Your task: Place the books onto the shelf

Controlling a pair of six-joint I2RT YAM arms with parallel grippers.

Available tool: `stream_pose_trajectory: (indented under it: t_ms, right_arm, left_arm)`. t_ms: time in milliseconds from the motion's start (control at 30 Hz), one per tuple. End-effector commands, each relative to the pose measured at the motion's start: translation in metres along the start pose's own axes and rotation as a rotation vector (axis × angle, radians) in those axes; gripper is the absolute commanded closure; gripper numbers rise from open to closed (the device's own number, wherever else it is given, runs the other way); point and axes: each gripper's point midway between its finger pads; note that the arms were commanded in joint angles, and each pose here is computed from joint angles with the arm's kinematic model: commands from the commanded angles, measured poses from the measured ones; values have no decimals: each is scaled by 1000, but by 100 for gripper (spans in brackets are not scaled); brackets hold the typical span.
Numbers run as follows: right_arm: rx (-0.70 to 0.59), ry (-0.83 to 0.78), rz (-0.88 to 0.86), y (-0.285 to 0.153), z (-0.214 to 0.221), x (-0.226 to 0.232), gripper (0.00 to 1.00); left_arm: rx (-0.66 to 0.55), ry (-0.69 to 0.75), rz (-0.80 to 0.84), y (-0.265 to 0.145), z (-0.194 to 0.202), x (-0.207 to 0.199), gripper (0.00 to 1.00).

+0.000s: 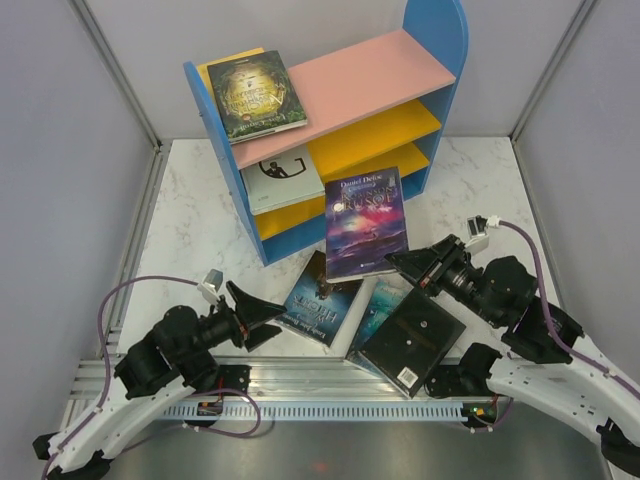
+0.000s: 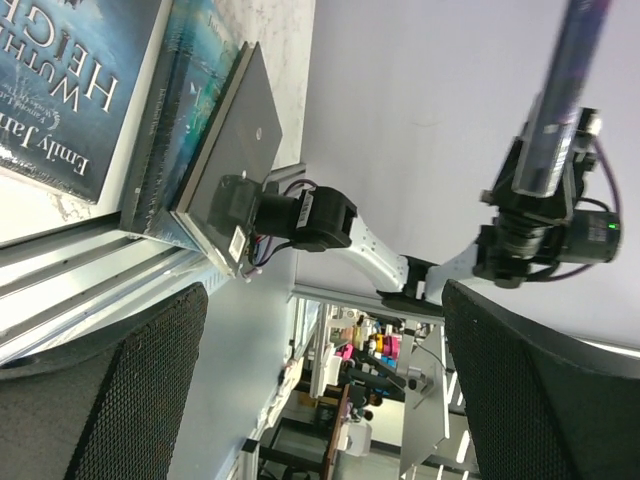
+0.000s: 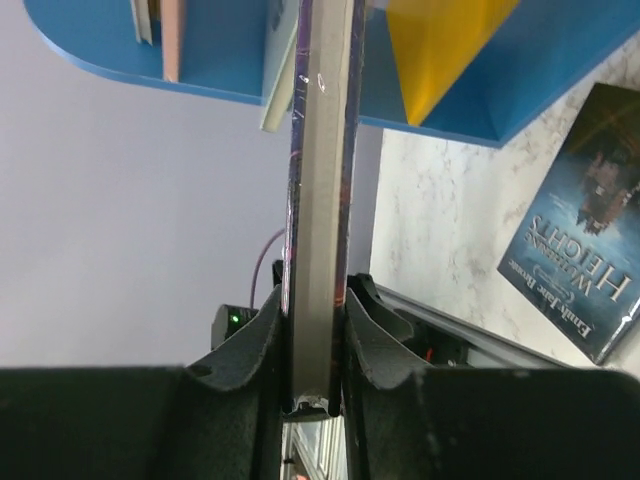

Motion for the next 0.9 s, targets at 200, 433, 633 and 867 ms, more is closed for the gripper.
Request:
stream_pose_trajectory:
  t_ms: [200, 433, 633, 867]
  right_arm:
    - [-155, -70, -283, -14, -36, 125, 100]
    - [-115, -49, -247, 17, -28, 130, 100]
    - [-24, 44, -346, 48, -20, 142, 100]
    - [72, 33, -393, 84, -5, 164, 100]
  left_arm:
    - [-7, 93, -10, -12, -3, -13, 0]
    - [-11, 98, -3, -22, -2, -15, 1]
    - [-33, 107, -1, -40, -4, -15, 1]
    - [-54, 140, -18, -53, -7, -18, 1]
Point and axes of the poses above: each gripper's point midway between its finger pads, its own y axis out along the fingers, its own x axis along the line the jaws close on, z = x × y, and after that the axes turned 8 degrees about y, right-handed
